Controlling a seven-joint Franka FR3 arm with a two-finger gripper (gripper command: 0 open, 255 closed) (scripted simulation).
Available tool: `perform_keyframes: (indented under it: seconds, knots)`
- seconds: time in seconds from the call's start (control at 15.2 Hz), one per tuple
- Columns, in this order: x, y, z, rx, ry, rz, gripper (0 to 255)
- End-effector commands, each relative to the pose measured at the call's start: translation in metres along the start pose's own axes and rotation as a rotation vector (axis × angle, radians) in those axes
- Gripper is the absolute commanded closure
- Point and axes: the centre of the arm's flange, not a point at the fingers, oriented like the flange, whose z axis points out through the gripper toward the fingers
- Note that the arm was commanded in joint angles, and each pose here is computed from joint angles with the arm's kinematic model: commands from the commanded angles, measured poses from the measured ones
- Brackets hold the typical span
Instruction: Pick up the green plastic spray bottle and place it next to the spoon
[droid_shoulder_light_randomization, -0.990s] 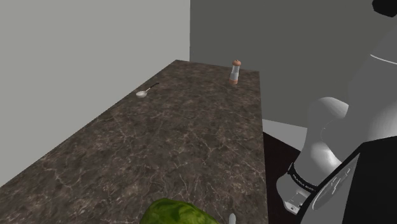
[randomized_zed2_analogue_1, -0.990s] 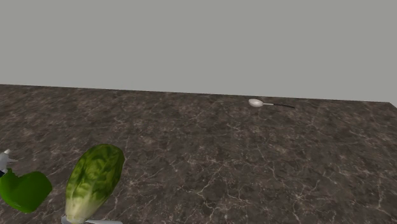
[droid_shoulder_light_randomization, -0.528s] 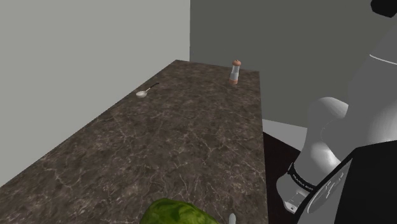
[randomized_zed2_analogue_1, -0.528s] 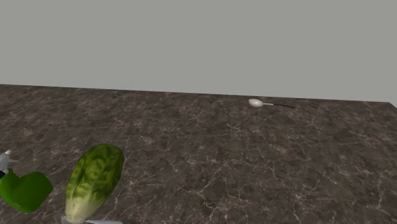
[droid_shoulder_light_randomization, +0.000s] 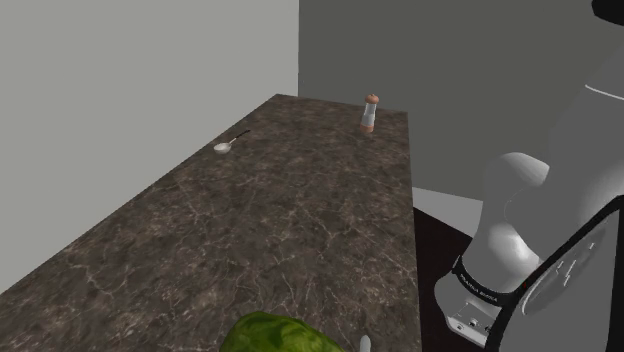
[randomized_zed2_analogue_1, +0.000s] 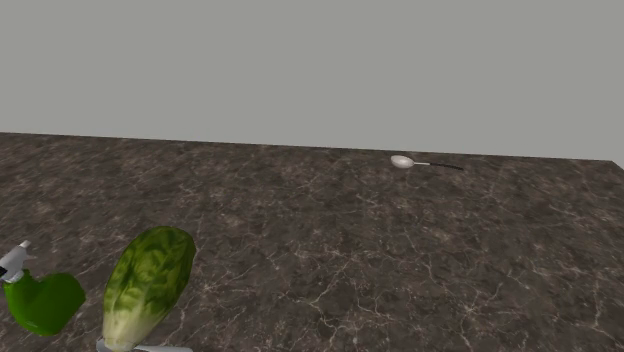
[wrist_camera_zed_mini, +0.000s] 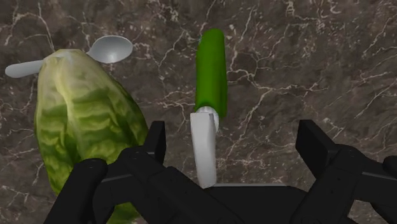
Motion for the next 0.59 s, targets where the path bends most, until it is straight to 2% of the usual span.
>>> perform_keyframes:
  seconds: [0.0, 0.07, 0.53]
  knots:
    - [0.002, 0.001, -0.023, -0.001, -0.001, 0.0, 0]
    - [0.002, 0.001, -0.033, -0.001, -0.001, 0.0, 0]
    - [0.002, 0.001, -0.033, -0.001, -0.001, 0.0, 0]
